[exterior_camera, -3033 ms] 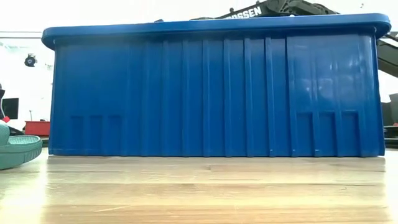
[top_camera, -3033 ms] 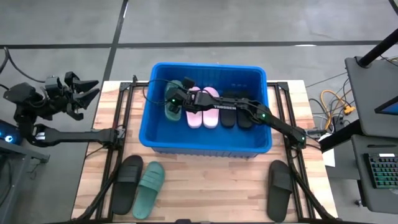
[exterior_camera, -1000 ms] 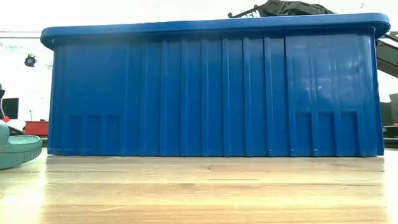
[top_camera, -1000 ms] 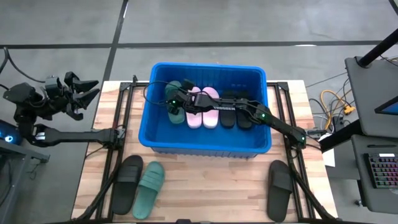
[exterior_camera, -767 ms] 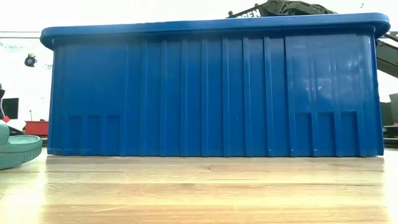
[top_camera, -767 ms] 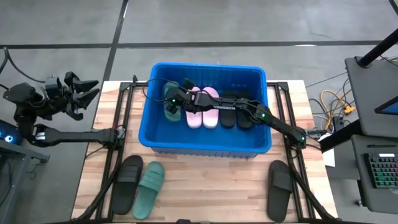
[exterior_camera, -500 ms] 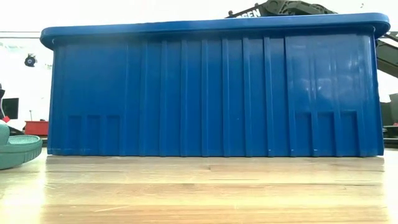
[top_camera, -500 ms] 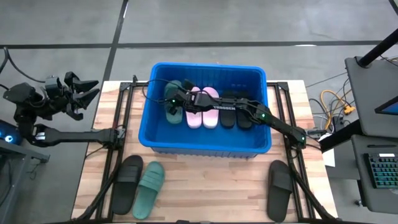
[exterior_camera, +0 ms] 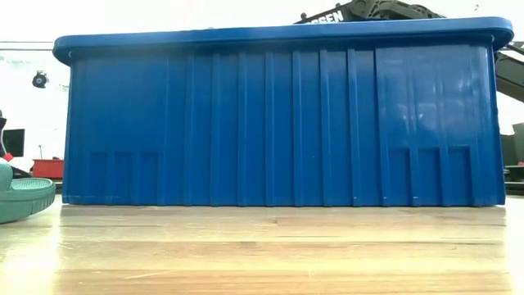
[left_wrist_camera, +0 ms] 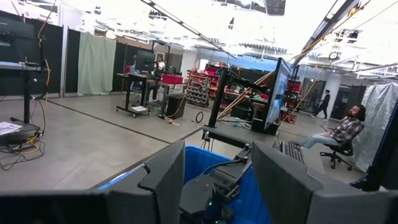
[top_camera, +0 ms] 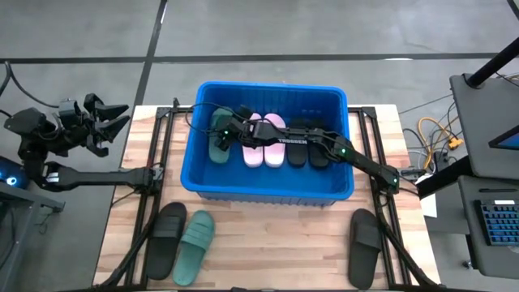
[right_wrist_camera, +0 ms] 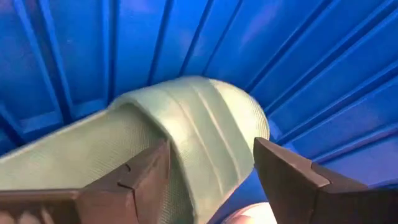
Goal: Pick and place slides into bin
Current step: Put the right green slide into the blue bin, then put the green slide into the blue bin
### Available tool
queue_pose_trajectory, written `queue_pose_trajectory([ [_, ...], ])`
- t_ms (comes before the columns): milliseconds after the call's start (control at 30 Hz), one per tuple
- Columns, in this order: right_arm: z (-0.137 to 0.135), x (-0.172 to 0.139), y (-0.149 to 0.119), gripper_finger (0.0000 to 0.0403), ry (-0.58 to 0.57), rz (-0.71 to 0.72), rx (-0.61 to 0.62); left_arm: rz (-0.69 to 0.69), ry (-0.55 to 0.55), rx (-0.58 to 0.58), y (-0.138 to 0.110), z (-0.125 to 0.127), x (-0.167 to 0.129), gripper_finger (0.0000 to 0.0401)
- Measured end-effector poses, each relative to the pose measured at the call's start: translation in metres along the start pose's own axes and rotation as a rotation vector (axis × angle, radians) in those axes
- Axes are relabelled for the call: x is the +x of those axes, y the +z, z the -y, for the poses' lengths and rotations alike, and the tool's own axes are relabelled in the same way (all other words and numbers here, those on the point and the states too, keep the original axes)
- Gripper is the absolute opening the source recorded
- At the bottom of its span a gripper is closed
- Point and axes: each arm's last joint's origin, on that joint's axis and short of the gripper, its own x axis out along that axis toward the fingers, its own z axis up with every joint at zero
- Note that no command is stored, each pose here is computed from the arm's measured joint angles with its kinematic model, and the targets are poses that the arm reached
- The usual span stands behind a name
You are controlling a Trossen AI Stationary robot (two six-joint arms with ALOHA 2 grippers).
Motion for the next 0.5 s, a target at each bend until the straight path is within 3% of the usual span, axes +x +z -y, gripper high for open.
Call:
queue_pose_trajectory([
  [333, -0.0001, -0.0018, -0.0055, 0.0231, 0.025, -0.061, -0.070, -0.001, 0.000, 0.000, -0.0002, 0.0000, 0.0001, 0.0171],
  [500, 0.0007, -0.0053, -0.0024, 0.0231, 0.026, -0.057, -0.006, -0.001, 0.000, 0.000, -0.0003, 0.0000, 0.0002, 0.0171],
])
